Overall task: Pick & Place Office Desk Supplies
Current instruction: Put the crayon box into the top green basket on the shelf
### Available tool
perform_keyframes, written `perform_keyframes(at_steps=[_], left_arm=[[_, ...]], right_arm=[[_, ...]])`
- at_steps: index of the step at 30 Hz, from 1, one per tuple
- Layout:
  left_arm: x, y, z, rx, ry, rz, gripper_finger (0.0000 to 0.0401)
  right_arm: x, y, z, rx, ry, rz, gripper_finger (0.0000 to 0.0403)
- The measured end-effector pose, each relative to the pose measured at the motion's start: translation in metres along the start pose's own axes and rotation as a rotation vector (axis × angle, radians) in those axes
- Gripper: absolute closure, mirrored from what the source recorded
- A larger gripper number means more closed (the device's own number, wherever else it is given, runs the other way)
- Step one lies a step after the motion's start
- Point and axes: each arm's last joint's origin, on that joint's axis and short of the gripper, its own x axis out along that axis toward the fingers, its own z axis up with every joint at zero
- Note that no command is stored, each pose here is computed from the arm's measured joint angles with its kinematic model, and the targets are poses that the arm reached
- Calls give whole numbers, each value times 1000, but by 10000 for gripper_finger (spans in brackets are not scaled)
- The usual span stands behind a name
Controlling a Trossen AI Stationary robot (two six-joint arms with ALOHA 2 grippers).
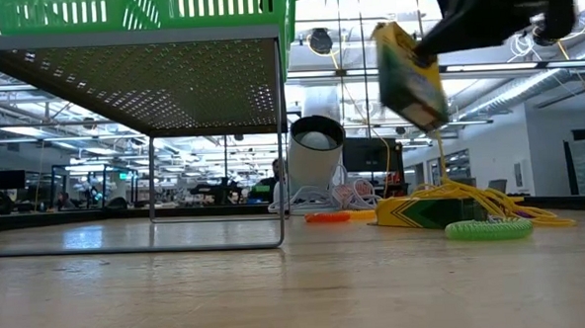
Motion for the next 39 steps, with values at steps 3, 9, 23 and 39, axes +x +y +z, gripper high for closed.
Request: perform_keyframes(at_steps=[3, 9, 23, 39], left_arm=[[0, 0, 0, 6, 0, 1, 152], [0, 1, 0, 13, -1, 3, 151], [0, 1, 0, 24, -1, 3, 150], [0, 1, 0, 23, -2, 3, 151]], right_arm=[[-1, 2, -3, 54, 34, -3, 403], [-7, 8, -8, 241, 66, 270, 403], [-15, 25, -15, 476, 222, 578, 403], [-25, 36, -22, 838, 573, 962, 403]])
